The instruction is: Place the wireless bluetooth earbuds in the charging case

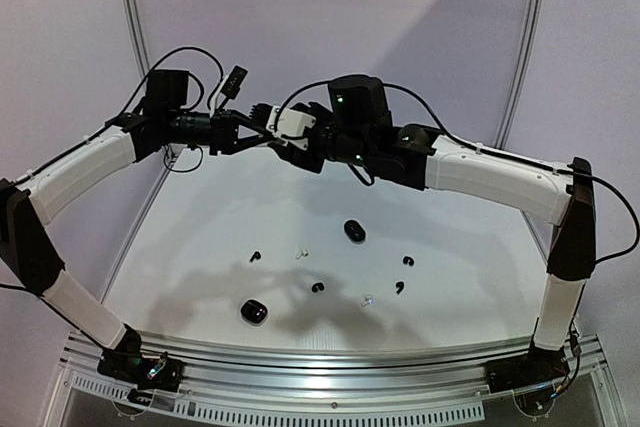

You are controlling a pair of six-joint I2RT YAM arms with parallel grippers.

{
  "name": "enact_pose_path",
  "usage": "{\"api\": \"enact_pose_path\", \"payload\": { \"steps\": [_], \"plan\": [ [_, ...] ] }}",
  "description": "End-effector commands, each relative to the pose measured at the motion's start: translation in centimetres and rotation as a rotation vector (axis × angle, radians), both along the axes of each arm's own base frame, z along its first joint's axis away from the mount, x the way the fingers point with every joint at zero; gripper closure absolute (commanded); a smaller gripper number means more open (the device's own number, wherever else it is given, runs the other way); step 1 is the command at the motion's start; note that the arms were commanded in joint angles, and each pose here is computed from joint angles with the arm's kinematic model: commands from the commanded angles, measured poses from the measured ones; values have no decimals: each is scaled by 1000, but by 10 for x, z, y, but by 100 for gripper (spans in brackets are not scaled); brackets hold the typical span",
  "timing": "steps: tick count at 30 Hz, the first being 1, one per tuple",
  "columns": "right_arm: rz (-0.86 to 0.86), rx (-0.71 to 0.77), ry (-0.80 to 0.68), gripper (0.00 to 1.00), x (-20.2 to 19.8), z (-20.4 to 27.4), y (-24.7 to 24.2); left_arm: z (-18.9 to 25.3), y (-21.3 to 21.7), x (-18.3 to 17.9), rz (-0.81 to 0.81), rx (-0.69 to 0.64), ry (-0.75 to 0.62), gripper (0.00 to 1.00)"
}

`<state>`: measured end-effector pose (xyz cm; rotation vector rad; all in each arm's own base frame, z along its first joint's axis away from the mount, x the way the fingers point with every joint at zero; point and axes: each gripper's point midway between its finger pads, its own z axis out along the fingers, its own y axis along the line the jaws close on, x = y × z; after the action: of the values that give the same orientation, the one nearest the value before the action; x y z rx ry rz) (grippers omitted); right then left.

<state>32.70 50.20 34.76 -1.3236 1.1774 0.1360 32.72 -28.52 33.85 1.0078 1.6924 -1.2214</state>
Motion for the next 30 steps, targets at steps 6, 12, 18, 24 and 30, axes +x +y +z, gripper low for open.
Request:
{"api": "enact_pose_path", "payload": {
  "steps": [6, 12, 18, 24, 30],
  "plan": [
    [157, 167, 338, 1, -23, 18, -13, 13, 5, -11, -99, -26, -249, 100],
    [306, 252, 559, 2, -47, 24, -25, 9, 9, -25, -164, -22, -445, 100],
    [326, 265, 677, 24, -45, 10, -15, 12, 9, -41, -235, -58, -479, 100],
    [355, 261, 695, 49, -48, 10, -11, 12, 11, -48, -250, -71, -483, 100],
    [351, 242, 732, 58, -46, 2, -6, 14, 11, -52, -258, -89, -467, 100]
  ]
}}
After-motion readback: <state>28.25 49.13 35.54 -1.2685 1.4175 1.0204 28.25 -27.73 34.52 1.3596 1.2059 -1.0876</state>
